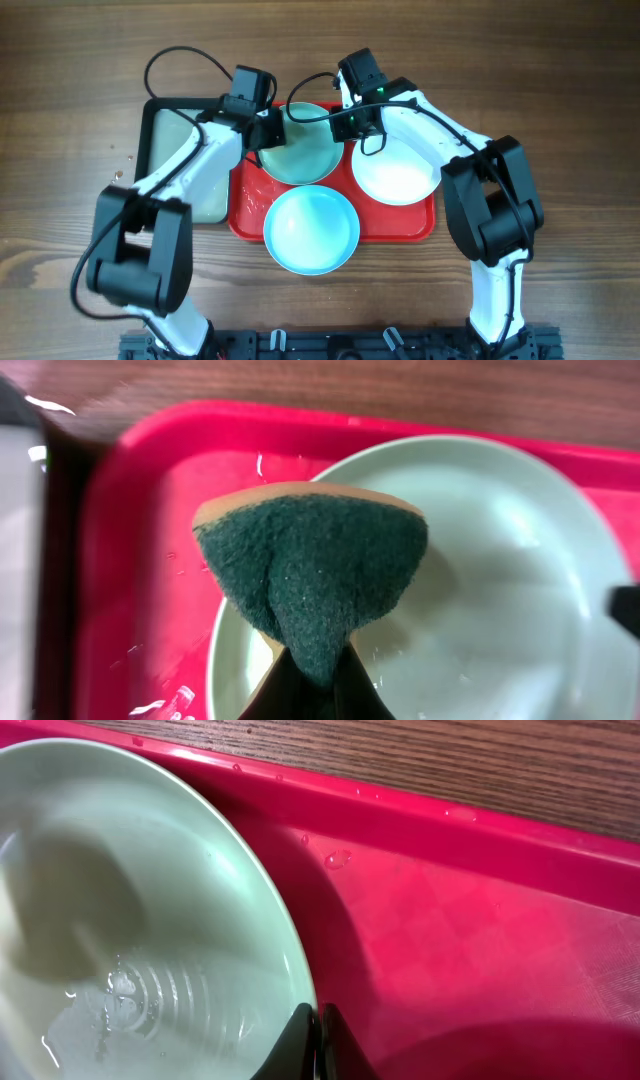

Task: Clean dirty plates on tray and stack at the side
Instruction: 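Scrub the teal plate with the sponge while the right gripper holds it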

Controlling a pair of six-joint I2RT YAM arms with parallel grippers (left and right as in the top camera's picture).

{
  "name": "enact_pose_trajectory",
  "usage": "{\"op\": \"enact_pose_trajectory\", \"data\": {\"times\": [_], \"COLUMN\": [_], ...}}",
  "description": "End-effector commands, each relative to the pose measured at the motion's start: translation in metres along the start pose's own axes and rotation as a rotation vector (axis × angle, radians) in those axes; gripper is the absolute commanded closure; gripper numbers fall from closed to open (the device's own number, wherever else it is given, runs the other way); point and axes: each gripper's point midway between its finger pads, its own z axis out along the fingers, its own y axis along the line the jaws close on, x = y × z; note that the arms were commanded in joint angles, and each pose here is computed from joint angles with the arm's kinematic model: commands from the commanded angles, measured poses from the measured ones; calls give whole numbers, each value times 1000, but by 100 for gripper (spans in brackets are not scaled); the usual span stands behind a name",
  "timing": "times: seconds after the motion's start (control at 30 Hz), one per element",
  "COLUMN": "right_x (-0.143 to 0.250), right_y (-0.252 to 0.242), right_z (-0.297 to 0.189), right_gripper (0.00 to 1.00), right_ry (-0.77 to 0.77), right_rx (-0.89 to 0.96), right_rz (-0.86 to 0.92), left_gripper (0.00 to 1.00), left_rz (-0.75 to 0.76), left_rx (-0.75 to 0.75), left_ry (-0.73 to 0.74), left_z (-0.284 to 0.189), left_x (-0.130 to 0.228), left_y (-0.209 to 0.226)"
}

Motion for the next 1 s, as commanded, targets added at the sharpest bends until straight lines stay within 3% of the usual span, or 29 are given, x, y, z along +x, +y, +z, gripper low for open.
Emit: {"op": "enact_pose_trajectory", "data": {"times": [0.0,0.13,0.3,0.43,0.6,0.7,0.97], "right_x": [8,6,5,4,5,5,5], "right_y": [2,3,5,5,5,5,6], "right_z": [8,8,8,8,8,8,8], "right_gripper": [96,96,96,96,96,96,96], "right_ry": [24,17,12,9,10,10,10], "right_rx": [-12,-14,-17,-17,-18,-17,-18], "right_rz": [-4,-5,-10,-11,-10,-11,-13], "left_gripper": [96,96,96,96,96,96,96], "left_rz": [31,34,121,137,145,136,70], "left_rx": [47,65,291,350,177,38,-13], "left_ry": [51,117,225,143,-37,4,139], "left_z": [28,53,53,23,-31,-27,16], "left_x": [11,30,58,29,-13,-2,37], "left_y": [-11,-12,-56,-72,-47,-21,-6]}}
